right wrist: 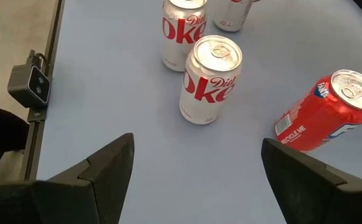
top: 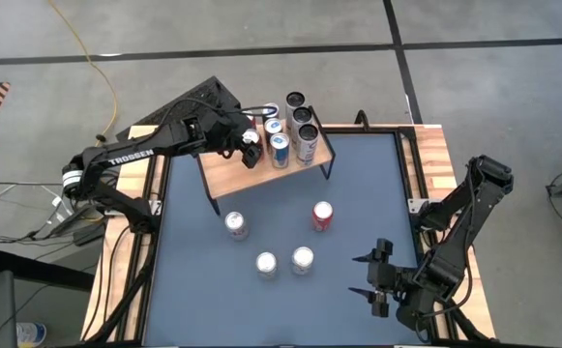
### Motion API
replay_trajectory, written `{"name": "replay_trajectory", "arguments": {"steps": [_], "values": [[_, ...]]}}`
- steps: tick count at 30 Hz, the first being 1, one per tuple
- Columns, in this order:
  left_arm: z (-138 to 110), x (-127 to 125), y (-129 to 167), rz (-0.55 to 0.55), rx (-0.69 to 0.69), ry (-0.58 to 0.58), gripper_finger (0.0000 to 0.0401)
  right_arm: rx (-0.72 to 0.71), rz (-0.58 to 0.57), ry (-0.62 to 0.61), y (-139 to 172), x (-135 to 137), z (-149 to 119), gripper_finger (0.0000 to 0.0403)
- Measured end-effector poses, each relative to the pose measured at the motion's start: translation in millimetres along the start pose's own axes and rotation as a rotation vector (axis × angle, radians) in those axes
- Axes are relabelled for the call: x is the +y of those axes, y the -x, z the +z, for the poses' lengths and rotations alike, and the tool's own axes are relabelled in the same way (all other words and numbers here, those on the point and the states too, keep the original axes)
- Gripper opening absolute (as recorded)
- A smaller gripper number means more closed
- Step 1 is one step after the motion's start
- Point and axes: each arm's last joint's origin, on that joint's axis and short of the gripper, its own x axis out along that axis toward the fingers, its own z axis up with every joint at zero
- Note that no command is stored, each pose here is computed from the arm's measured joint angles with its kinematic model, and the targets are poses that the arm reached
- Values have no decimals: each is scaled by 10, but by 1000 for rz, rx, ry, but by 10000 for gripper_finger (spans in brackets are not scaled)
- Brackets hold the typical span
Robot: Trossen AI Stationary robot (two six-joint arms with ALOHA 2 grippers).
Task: Place canned beverage on shelf
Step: Put the bottom red soda can on the shelf aligned with the other red soda can
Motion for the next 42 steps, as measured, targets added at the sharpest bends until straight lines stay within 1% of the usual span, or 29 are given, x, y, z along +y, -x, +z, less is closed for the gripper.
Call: {"name": "replay_trajectory", "arguments": {"steps": [4, 7, 13, 16, 21, 30, 32, 34, 36, 42], "values": [[-2, -10, 2, -10, 2, 2, 300, 0, 0, 1, 0, 0, 0, 330], [-7, -17, 0, -37, 11, 13, 312, 2, 1, 2, 0, 0, -1, 330], [-39, -15, -20, -28, 38, 27, 335, 2, 2, 7, 0, 1, -1, 330], [-41, -11, -13, -13, 37, 31, 341, 2, 2, 7, 1, 1, -1, 331], [-51, -65, 10, -20, 33, 14, 343, 3, 2, 10, 1, 1, -1, 330], [-19, -68, 135, -14, 1, 6, 344, 6, -2, 15, 1, -4, -5, 331], [5, -57, 174, 13, -1, -5, 344, 6, -2, 15, 1, -4, -5, 331], [66, -59, 237, 37, -27, -13, 344, 6, -2, 16, 0, -3, -6, 330], [108, -46, 303, 57, -23, -19, 344, 6, -1, 15, 0, -3, -6, 330], [221, -76, 531, 61, -7, -42, 344, 10, -2, 18, 0, -6, -9, 331]]}}
